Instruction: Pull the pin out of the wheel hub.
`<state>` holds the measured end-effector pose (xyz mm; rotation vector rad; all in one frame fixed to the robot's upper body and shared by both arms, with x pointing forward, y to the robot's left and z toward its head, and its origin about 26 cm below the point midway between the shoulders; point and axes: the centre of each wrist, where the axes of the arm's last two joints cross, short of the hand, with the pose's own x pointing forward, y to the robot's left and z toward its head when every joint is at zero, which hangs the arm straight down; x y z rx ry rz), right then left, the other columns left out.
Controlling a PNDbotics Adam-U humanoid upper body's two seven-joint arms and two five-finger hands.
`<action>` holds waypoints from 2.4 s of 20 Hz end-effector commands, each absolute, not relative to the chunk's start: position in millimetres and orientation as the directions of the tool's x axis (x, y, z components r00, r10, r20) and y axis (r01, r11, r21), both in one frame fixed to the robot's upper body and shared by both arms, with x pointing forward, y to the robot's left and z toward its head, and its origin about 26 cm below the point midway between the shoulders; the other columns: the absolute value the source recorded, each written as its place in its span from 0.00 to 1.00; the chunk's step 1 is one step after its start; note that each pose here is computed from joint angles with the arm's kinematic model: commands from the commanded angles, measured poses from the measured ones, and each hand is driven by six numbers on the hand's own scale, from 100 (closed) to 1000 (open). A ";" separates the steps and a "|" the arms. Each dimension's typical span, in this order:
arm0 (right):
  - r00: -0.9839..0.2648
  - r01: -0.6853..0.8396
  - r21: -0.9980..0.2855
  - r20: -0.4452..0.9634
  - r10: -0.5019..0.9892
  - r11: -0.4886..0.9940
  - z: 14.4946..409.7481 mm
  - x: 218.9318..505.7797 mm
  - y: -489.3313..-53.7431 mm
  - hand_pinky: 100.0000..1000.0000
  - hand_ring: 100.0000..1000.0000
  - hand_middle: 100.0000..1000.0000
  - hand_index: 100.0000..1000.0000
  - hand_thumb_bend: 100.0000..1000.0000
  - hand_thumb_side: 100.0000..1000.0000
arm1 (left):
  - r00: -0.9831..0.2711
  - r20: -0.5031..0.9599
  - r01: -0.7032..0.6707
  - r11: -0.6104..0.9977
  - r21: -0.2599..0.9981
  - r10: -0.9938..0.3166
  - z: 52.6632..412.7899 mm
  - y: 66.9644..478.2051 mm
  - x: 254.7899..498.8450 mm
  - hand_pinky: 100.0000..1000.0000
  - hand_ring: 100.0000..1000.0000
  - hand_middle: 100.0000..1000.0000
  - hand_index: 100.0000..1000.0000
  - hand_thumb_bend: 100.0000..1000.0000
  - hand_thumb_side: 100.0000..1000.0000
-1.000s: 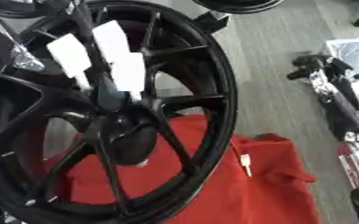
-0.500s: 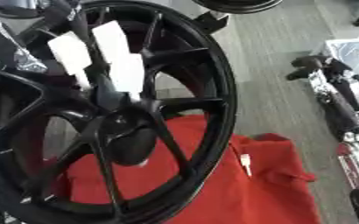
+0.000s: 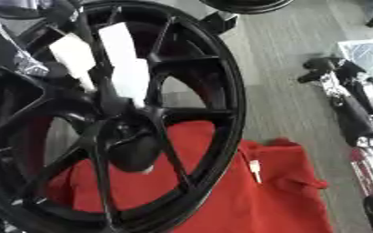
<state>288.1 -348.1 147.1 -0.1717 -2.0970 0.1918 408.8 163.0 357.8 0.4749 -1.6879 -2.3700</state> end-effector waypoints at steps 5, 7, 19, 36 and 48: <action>-0.512 0.053 -0.236 0.828 0.230 0.970 154.4 288.2 -351.2 0.93 0.59 0.63 0.65 0.00 0.50 | -0.952 -0.244 -0.119 -0.509 0.853 -0.187 373.2 166.6 404.8 0.69 0.50 0.24 0.24 0.10 0.00; -0.512 0.053 -0.236 0.828 0.230 0.970 154.4 288.3 -351.3 0.93 0.59 0.63 0.65 0.00 0.50 | -0.953 -0.239 -0.119 -0.493 0.862 -0.188 376.6 166.4 403.7 0.68 0.48 0.21 0.20 0.08 0.00; -0.506 0.050 -0.242 0.830 0.234 0.969 153.0 288.2 -351.2 0.93 0.59 0.63 0.65 0.00 0.51 | -0.960 -0.174 -0.082 -0.374 0.924 -0.219 399.1 167.3 395.6 0.65 0.41 0.09 0.10 0.01 0.00; -0.497 0.081 -0.246 0.830 0.253 0.966 151.0 284.5 -357.2 0.93 0.59 0.63 0.65 0.00 0.50 | -0.771 0.015 0.004 0.018 1.000 -0.636 452.2 343.1 365.0 0.65 0.41 0.10 0.11 0.04 0.00; -0.508 0.102 -0.235 0.823 0.253 0.967 153.5 283.4 -359.8 0.93 0.59 0.63 0.65 0.00 0.49 | -0.462 0.129 0.049 0.120 0.992 -0.878 396.1 452.4 345.2 0.86 0.82 0.76 0.81 0.21 0.26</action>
